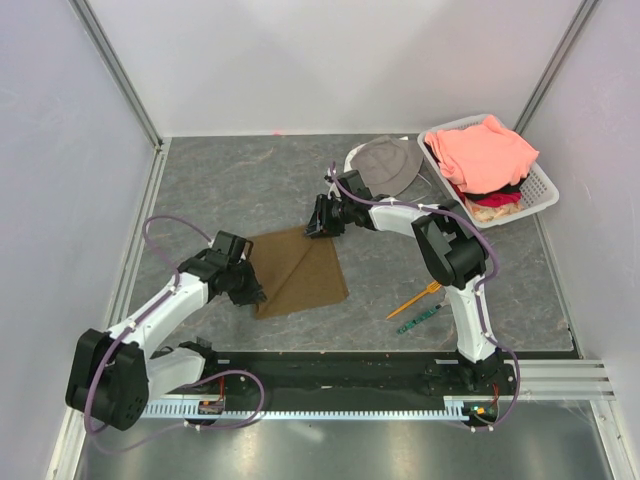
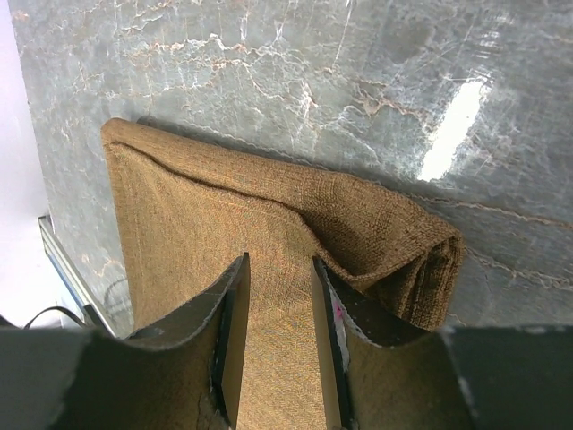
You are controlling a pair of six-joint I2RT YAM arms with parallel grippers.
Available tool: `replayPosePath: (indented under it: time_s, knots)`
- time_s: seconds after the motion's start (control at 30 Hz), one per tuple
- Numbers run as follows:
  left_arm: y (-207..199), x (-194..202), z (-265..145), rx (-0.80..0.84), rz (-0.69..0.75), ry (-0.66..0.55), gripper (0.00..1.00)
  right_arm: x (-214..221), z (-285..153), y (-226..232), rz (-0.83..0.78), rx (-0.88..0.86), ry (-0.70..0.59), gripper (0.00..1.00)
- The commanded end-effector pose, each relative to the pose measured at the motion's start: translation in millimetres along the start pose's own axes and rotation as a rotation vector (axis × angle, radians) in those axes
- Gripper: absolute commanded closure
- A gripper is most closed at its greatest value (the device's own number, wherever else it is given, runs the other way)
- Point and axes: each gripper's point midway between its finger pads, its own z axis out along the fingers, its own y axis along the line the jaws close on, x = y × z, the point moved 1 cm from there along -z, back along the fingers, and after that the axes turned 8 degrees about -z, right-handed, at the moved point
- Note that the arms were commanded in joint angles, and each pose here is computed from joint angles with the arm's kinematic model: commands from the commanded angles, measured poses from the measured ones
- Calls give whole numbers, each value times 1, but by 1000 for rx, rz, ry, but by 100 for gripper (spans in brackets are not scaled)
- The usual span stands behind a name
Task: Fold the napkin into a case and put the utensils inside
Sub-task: Smooth out the upper triangle-folded napkin.
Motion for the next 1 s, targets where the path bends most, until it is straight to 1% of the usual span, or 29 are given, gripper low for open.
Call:
replayPosePath:
  time_s: [0.0, 0.07, 0.17, 0.23, 0.3, 0.53, 0.7, 0.8, 0.83, 0.97]
  knots:
    - [12, -8, -3, -61, -103, -86, 98, -16, 2, 6, -23, -30, -36, 59]
    - [21, -4, 1, -100, -129, -75, 98, -17, 1, 7, -23, -33, -38, 59]
    - [32, 10, 11, -149, -166, -13, 98, -17, 1, 7, -22, -32, -39, 59]
    - [39, 15, 16, -183, -186, 6, 98, -17, 3, 5, -19, -30, -37, 59]
    - [42, 15, 18, -214, -176, 5, 98, -18, 5, 3, -18, -28, -37, 59]
    - [41, 16, 20, -243, -157, 19, 98, -25, 16, -7, -31, -25, -38, 59]
    - [34, 21, 28, -265, -121, 61, 98, -31, 18, -16, -60, -5, -39, 59]
    - [24, 25, 31, -229, -109, 79, 98, -36, 19, -17, -99, 13, -32, 59]
    - [18, 25, 32, -200, -105, 81, 98, -44, 18, -16, -137, 18, -41, 59]
    - [4, 34, 31, -143, -89, 106, 98, -45, 14, -19, -189, 46, -5, 59]
